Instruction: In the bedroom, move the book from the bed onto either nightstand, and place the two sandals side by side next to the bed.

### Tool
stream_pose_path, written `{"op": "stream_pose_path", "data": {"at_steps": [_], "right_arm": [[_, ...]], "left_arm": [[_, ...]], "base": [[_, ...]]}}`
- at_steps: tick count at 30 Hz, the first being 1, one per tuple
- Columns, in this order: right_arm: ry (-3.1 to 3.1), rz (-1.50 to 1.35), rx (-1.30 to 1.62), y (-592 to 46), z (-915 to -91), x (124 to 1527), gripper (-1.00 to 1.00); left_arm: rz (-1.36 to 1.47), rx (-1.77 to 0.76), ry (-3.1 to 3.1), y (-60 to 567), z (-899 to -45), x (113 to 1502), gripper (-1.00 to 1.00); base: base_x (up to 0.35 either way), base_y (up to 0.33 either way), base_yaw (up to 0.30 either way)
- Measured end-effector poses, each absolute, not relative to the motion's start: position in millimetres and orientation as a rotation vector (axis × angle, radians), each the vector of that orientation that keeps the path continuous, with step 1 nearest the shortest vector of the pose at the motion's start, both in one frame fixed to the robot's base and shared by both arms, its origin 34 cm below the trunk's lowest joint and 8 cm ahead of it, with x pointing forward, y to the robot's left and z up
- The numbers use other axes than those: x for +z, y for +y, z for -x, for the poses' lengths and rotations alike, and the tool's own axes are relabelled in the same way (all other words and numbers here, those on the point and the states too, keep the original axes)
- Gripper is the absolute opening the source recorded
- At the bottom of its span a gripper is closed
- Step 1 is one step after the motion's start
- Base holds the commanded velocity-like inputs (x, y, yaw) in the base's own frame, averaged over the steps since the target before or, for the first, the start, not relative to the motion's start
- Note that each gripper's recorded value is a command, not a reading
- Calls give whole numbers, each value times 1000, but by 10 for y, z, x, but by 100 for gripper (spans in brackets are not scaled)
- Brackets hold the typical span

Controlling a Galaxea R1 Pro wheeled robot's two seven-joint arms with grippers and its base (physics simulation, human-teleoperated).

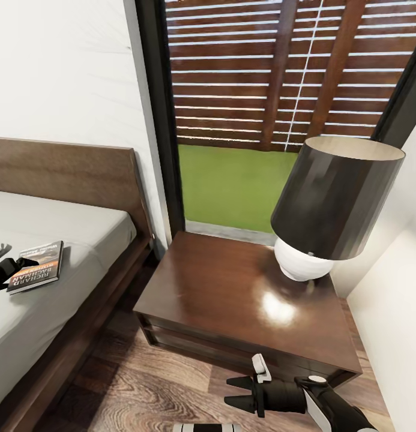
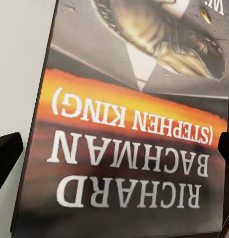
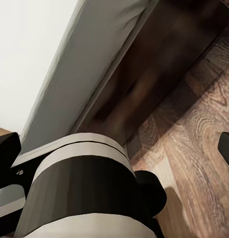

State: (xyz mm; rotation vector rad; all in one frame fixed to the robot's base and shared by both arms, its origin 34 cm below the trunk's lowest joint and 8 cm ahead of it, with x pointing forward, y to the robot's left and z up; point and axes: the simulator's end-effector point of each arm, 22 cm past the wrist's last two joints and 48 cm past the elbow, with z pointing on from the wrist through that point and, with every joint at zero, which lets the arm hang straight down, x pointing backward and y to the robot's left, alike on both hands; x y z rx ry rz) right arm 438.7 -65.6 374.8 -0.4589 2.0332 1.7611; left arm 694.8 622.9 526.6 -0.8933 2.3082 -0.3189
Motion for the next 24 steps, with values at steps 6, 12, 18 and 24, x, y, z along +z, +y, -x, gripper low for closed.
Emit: {"op": "stream_pose_path", "data": {"at_steps": [6, 12, 18, 24], "right_arm": [[2034, 460, 1761, -655, -4385, 3748, 100], [2034, 460, 1762, -655, -4384, 3748, 100], [2034, 460, 1761, -655, -4385, 3748, 100], [2033, 459, 1761, -656, -4388, 3749, 100]], "left_arm": [[893, -318, 2308, 6230, -6947, 5266, 100], [894, -318, 2308, 6235, -6944, 5267, 100], [892, -310, 2311, 6248, -6937, 5266, 100], [893, -310, 2311, 6248, -6936, 5266, 100]], "base": [[0, 0, 0], [0, -4, 0], [0, -51, 0], [0, -34, 0]]}}
